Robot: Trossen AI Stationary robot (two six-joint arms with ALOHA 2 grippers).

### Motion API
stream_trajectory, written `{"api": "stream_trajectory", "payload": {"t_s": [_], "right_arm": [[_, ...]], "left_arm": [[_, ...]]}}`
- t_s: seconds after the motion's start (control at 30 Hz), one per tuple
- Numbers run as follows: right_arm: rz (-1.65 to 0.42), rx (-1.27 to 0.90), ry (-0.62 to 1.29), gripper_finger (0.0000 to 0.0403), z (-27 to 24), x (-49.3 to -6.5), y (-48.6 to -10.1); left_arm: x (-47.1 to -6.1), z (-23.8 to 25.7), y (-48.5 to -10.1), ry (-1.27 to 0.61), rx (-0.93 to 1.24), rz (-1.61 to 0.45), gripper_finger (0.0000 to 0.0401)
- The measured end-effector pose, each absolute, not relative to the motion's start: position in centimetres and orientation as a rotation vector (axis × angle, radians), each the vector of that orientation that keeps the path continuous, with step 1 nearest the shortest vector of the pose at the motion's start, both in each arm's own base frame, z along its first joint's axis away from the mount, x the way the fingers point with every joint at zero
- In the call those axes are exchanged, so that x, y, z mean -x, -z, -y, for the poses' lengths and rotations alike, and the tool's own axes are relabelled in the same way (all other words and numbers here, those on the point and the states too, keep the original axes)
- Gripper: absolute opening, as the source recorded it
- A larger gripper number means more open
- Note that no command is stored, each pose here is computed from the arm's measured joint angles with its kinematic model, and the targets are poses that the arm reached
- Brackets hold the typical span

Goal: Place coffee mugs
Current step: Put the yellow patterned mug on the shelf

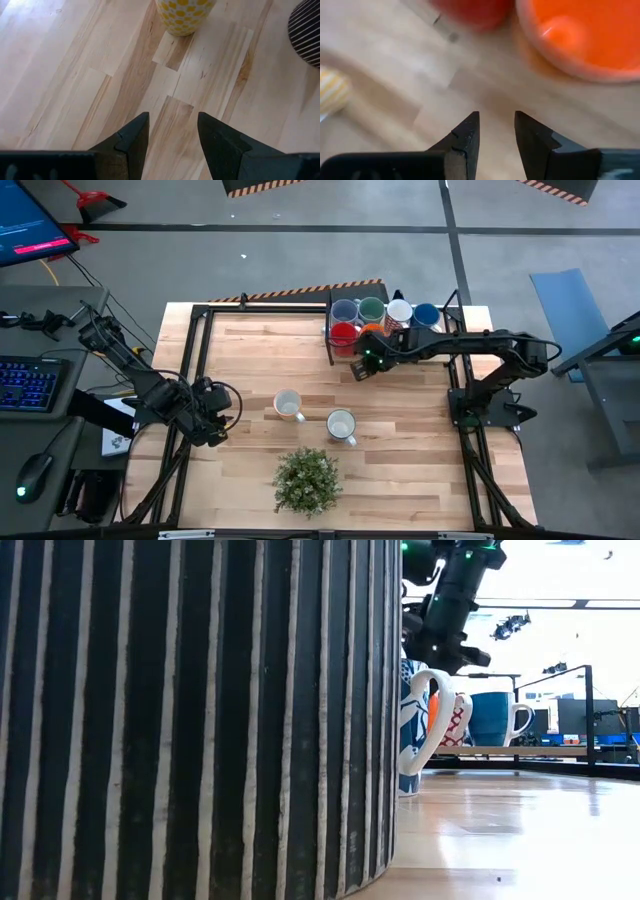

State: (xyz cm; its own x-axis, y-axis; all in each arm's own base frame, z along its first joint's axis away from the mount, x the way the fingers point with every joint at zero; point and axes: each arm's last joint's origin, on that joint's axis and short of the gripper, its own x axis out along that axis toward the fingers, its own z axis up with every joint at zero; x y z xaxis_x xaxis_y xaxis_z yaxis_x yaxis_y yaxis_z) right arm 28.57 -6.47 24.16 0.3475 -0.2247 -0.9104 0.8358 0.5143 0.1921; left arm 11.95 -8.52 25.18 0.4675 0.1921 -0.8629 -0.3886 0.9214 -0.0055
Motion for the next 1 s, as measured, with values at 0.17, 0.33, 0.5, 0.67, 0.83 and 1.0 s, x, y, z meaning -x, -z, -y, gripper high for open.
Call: {"api": "stream_trajectory", "payload": {"t_s": [0.17, 0.33, 0.5, 0.67, 0.83, 1.0], "right_arm": [[-1.079, -0.868, 0.617, 0.0103, 5.0, -28.6, -24.0], [-1.281, -0.878, 0.599, 0.0103, 2.5, -27.4, -23.6], [-1.520, -0.795, 0.770, 0.0103, -0.5, -24.8, -23.4], [-1.593, -0.705, 0.870, 0.0103, -3.8, -23.4, -23.5], [-1.498, -0.646, 0.945, 0.0103, -7.0, -22.7, -23.5], [-1.381, -0.659, 1.008, 0.0103, -9.7, -21.8, -23.5]], "left_arm": [[-11.9, 8.5, -25.2, -0.359, 0.212, -1.025, 0.0159], [-12.1, 8.4, -25.3, -0.388, 0.193, -0.973, 0.0159], [-13.6, 8.4, -26.1, -0.428, 0.117, -0.746, 0.0159], [-16.6, 7.6, -26.9, -0.250, 0.046, -0.720, 0.0158], [-19.0, 4.4, -26.3, -0.209, 0.018, -0.816, 0.0158], [-20.4, 1.1, -25.2, -0.190, 0.047, -0.918, 0.0158]]}}
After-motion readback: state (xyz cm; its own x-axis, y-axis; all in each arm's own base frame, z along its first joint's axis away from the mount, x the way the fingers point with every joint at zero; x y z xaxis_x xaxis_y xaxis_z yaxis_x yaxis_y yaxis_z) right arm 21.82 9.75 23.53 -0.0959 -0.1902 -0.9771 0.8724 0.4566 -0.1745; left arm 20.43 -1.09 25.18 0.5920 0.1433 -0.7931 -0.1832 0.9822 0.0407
